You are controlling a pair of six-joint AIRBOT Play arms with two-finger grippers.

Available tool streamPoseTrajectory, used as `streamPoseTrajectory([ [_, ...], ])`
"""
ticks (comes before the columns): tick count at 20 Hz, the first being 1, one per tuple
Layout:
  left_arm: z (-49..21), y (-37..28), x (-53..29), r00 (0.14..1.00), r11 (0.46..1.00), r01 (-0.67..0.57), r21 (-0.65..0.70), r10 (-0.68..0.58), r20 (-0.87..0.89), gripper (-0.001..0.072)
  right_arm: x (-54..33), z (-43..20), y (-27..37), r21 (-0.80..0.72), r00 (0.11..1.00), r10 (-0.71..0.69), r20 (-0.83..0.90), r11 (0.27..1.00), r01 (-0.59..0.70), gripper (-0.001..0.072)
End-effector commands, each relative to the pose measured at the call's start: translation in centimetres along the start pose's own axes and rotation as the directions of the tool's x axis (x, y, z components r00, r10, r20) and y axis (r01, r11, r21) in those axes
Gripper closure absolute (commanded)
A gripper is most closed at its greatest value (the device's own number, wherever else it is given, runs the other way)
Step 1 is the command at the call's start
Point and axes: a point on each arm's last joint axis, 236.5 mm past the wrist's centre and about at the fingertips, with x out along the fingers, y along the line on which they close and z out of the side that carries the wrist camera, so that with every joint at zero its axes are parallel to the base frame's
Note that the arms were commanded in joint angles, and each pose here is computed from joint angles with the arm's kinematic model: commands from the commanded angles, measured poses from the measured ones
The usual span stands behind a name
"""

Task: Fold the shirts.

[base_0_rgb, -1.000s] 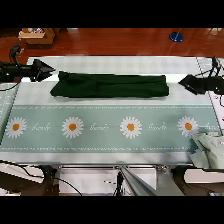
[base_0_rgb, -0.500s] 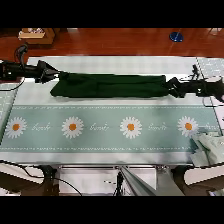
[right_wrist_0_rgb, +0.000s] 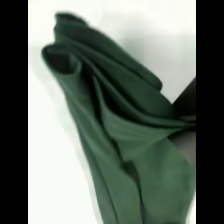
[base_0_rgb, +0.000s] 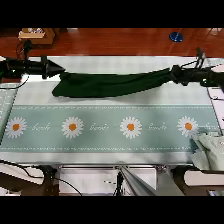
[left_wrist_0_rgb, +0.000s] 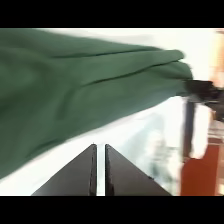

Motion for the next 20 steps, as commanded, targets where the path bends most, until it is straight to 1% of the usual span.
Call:
streamPoseTrajectory([
  [1,-0.1,-6.1,3.7,0.986,0.986,0.169,-0.001,-0.169,0.005,0.0619,-5.0,-0.2,2.5,-0.102,0.999,-0.035,0.003,0.994,0.036,0.0687],
  [6,-7.7,-11.2,14.2,0.963,0.979,0.199,0.047,-0.187,-0.193,0.0619,-10.6,-2.1,6.1,-0.218,0.998,-0.063,-0.005,0.974,0.061,0.0687],
  [9,-14.1,-13.0,19.4,0.921,0.977,0.213,0.027,-0.191,-0.339,0.0633,-13.5,-2.8,8.7,-0.253,0.999,-0.041,0.028,0.966,0.047,0.0687],
  [10,-16.2,-13.3,20.7,0.904,0.976,0.217,0.025,-0.191,-0.383,0.0685,-14.3,-3.2,9.4,-0.264,0.999,-0.037,0.03,0.963,0.044,0.0687],
  [11,-17.7,-13.5,21.8,0.892,0.976,0.215,0.022,-0.188,-0.41,0.0685,-15.1,-3.8,10.0,-0.275,0.999,-0.033,0.028,0.961,0.039,0.0687],
  [15,-21.5,-13.1,25.6,0.881,0.986,0.168,-0.015,-0.157,-0.445,0.0685,-17.7,-6.2,11.5,-0.314,0.999,-0.046,0.002,0.948,0.044,0.0687],
  [18,-22.5,-12.6,27.7,0.896,0.991,0.134,-0.014,-0.127,-0.426,0.0686,-19.1,-7.4,12.2,-0.327,0.998,-0.055,-0.003,0.943,0.051,0.0686],
  [20,-23.3,-12.2,28.8,0.901,0.994,0.101,-0.043,-0.11,-0.421,0.0685,-19.9,-7.9,12.7,-0.339,0.999,-0.052,0.003,0.94,0.05,0.0687],
])
